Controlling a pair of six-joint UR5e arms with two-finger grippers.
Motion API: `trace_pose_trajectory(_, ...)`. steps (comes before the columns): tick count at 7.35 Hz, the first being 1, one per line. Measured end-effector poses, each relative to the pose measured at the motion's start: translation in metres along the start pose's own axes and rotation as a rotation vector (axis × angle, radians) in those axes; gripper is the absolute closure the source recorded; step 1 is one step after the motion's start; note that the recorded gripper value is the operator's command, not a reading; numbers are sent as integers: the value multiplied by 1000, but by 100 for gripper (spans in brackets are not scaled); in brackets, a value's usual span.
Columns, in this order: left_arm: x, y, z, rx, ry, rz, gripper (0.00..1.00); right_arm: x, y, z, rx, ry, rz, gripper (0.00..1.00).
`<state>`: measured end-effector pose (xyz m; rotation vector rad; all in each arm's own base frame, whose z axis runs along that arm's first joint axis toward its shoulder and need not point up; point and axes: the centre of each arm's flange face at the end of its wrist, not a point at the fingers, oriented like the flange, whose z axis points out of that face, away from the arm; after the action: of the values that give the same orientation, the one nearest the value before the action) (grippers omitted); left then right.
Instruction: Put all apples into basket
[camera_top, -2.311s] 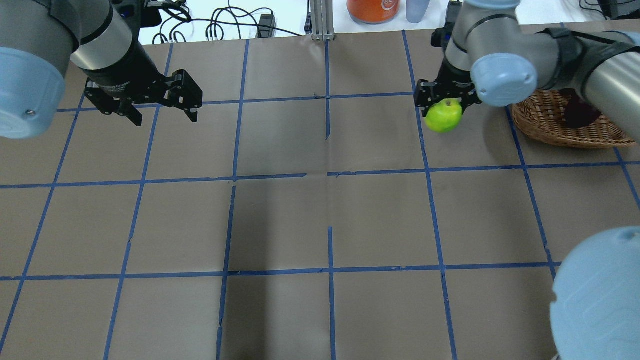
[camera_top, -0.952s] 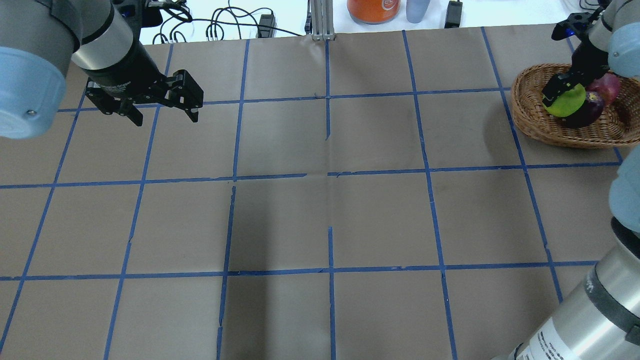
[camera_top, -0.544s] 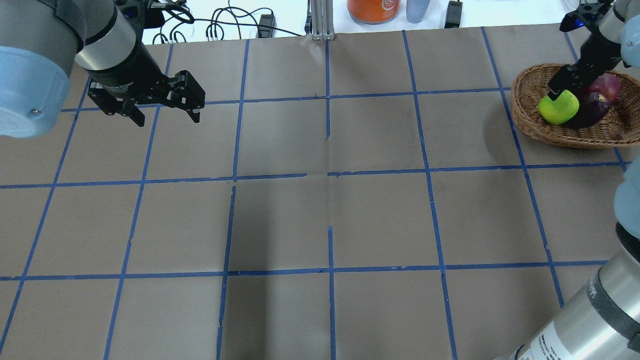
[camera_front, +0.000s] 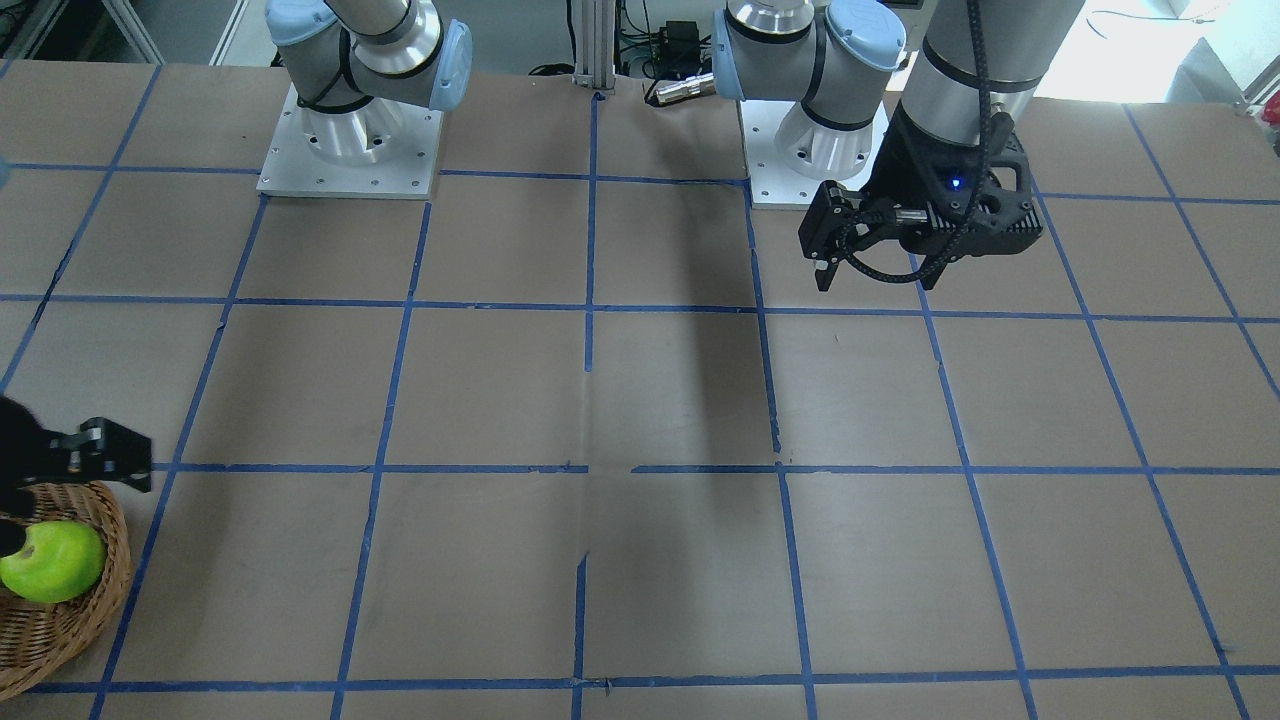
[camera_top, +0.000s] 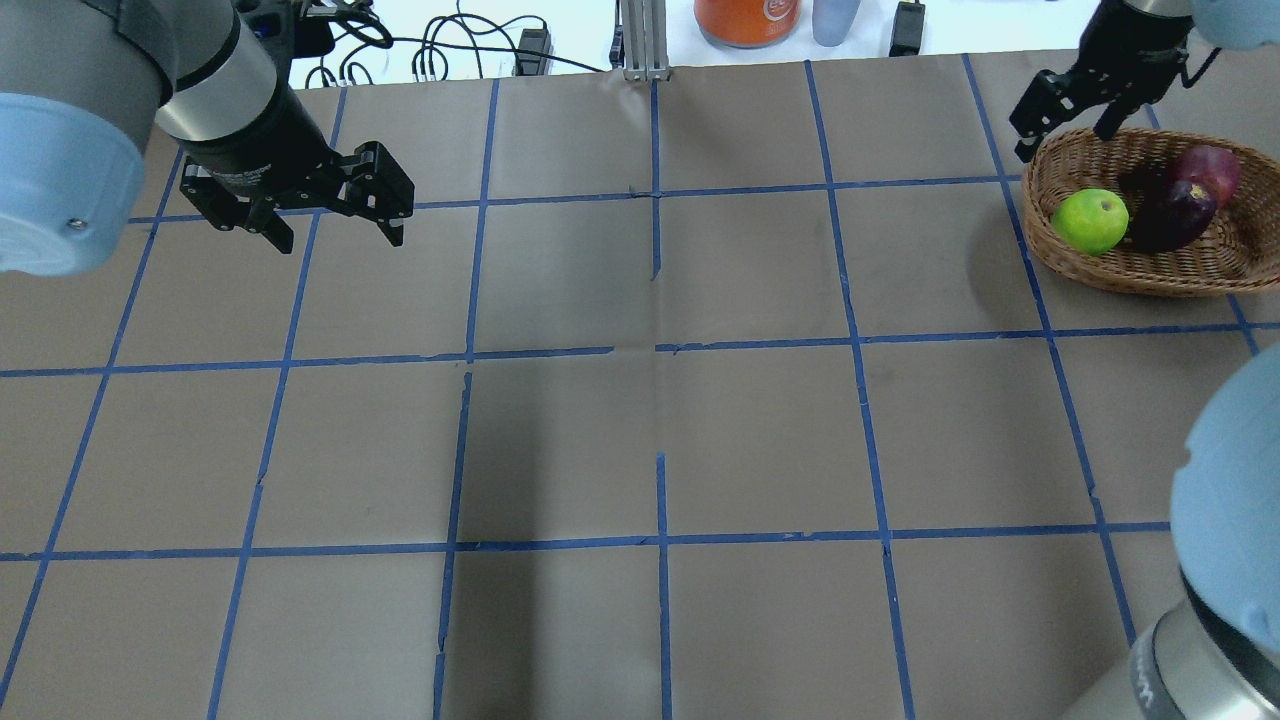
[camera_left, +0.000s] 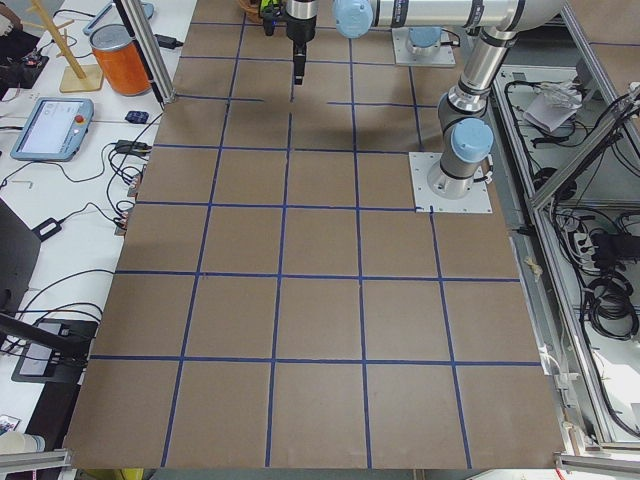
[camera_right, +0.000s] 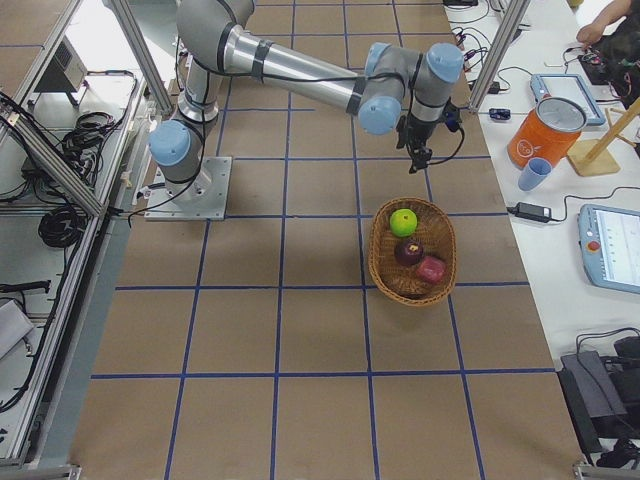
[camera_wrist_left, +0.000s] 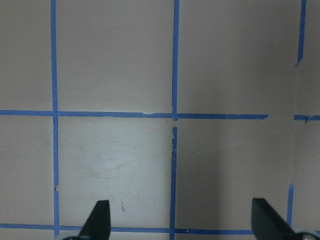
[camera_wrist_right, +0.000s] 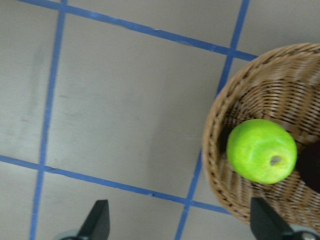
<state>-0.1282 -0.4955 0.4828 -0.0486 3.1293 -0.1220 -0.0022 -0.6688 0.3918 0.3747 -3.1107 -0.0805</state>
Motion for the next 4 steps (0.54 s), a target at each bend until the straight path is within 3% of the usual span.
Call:
trace_pose_trajectory(2, 0, 2, -4, 6, -2, 0, 0, -143, 7, -34, -9, 0, 47, 1)
trace_pose_trajectory(4, 0, 2, -4, 7, -4, 2, 0, -208, 39, -56, -29, -68, 75, 0)
